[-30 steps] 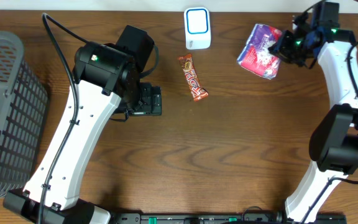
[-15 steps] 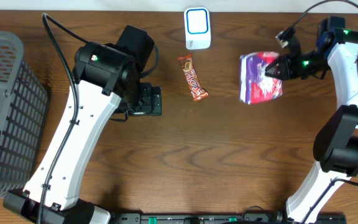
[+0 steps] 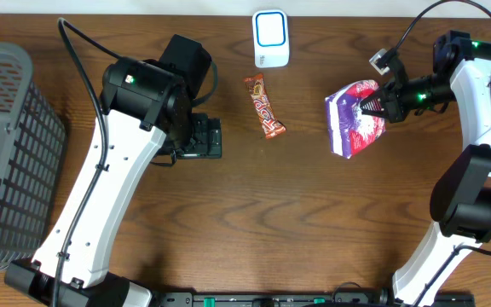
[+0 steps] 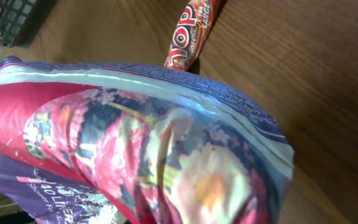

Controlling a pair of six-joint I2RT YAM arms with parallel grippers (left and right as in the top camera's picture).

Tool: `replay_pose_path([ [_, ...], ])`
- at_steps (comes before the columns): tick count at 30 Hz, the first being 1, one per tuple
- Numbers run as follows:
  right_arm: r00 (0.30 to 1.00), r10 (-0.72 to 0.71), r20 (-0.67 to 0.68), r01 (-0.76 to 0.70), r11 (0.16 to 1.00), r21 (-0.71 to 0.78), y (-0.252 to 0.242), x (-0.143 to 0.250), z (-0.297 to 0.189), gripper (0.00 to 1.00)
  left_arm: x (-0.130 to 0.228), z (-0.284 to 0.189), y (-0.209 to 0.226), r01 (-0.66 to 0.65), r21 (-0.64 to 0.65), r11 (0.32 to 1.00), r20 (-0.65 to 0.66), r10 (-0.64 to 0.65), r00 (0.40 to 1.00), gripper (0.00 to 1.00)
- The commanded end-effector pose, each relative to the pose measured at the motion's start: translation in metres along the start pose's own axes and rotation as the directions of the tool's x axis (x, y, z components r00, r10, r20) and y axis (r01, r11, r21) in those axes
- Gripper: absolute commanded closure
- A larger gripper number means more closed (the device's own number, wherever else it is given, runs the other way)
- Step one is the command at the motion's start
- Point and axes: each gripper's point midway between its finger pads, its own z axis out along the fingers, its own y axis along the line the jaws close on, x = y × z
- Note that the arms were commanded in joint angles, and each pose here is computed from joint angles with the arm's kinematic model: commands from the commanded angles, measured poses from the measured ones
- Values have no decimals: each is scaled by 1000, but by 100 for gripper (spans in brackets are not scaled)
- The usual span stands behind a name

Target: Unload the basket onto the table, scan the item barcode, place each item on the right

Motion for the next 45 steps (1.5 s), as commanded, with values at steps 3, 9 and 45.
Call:
replay_pose_path([
  [3,982,-178,-61,174,983,-63,33,3,14,99,0,1,3,15,-10,1000,-5,-15,1000,2],
  [9,930,-319,-181,284,939,-193,55,42,68,99,0,1,3,15,-10,1000,-5,-15,1000,2],
  [45,942,308,-132,-330,782,-530,155,12,71,99,0,1,3,15,-10,1000,-5,-15,1000,2],
])
